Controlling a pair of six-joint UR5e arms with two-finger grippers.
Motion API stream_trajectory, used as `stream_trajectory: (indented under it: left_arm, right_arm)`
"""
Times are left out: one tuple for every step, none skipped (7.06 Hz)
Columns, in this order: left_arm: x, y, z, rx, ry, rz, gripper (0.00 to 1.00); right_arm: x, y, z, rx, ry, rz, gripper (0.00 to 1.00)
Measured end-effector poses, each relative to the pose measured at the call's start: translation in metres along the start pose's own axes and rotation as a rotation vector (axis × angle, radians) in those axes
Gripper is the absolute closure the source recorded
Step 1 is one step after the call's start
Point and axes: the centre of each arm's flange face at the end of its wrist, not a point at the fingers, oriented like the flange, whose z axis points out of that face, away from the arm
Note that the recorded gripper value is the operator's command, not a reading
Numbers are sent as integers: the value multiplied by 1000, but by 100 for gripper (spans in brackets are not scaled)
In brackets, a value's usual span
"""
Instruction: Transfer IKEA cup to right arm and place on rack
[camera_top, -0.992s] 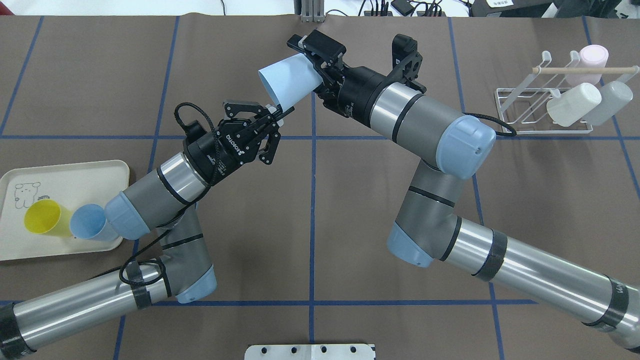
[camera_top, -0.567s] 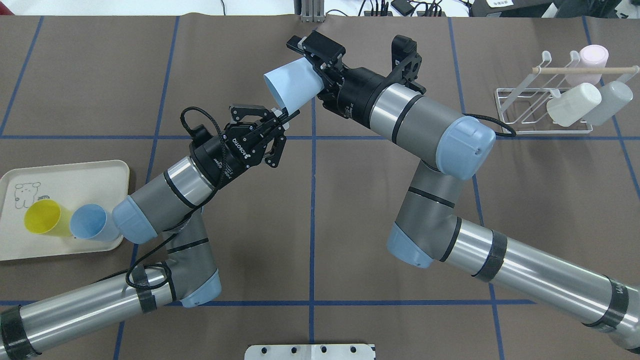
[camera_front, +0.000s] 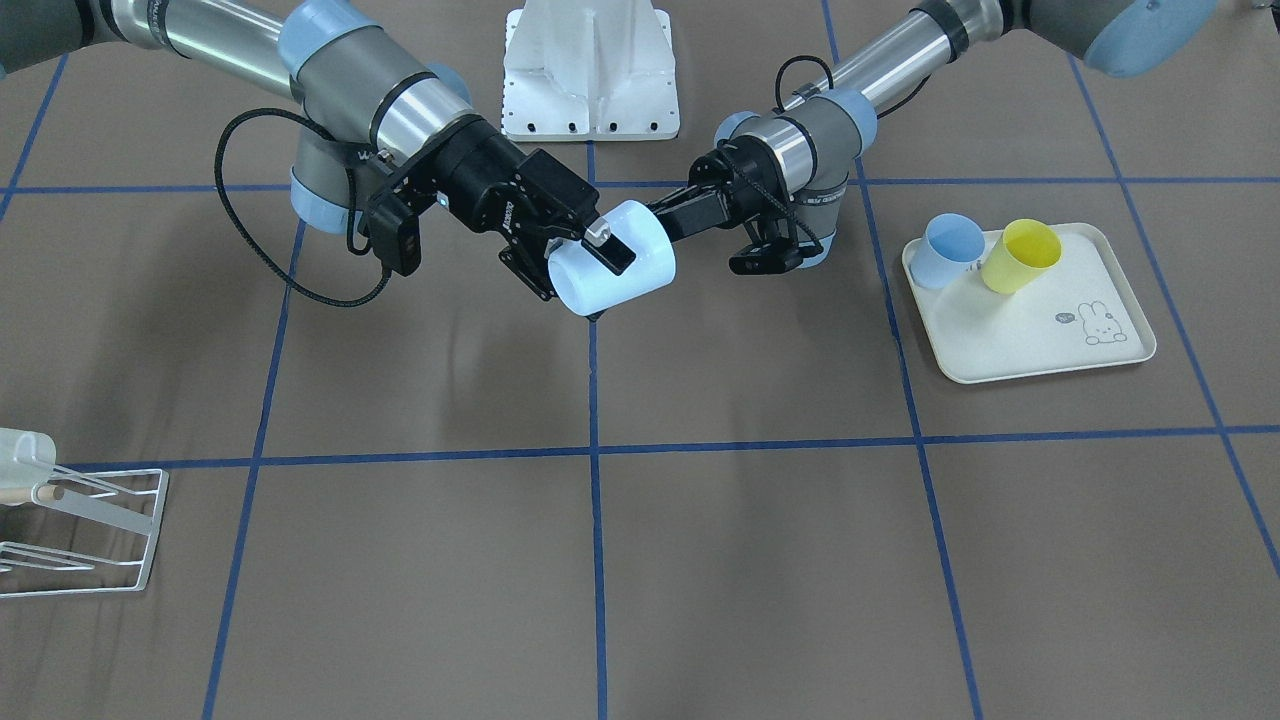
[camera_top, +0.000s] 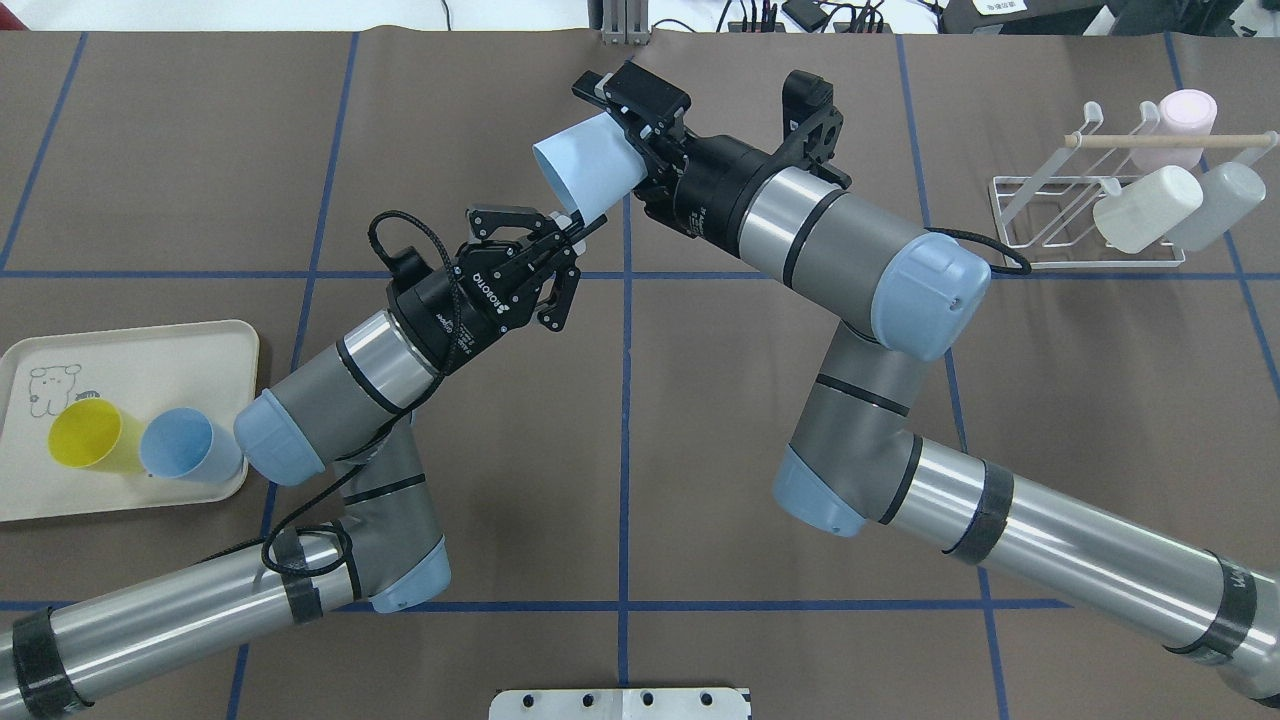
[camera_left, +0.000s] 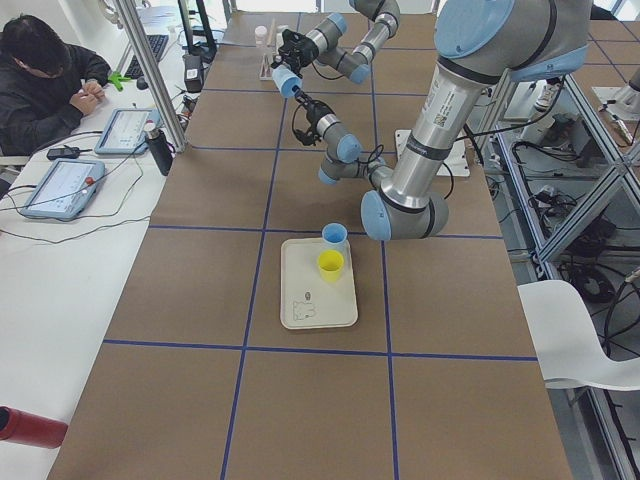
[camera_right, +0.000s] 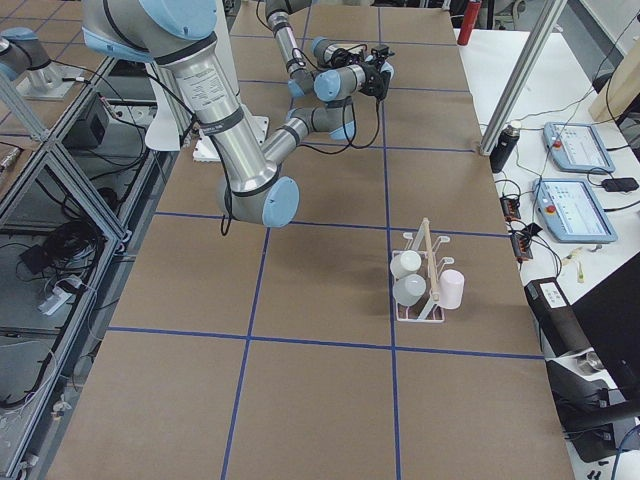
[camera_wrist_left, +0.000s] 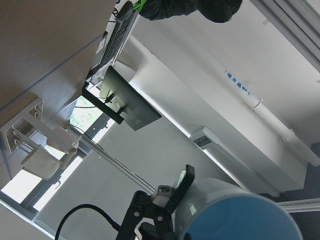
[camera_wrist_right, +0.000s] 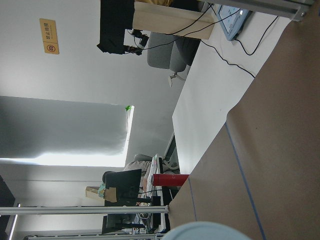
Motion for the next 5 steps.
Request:
stream_trajectory:
  left_arm:
    - [0,0,0,0,2,-2,100]
    - [0,0,0,0,3,-2,100]
    - [1,0,0,-2,5,-3,67]
    - [2,0,-1,-5,7,-5,1]
    - [4,1,0,-7,13,-6,0]
  right_arm:
    - [0,0,0,0,1,0,21]
    - [1,0,0,0,1,0,72]
    - [1,0,0,1,3,0,100]
    - [1,0,0,1,2,-1,100]
    - [2,-1,0,1,4,-2,100]
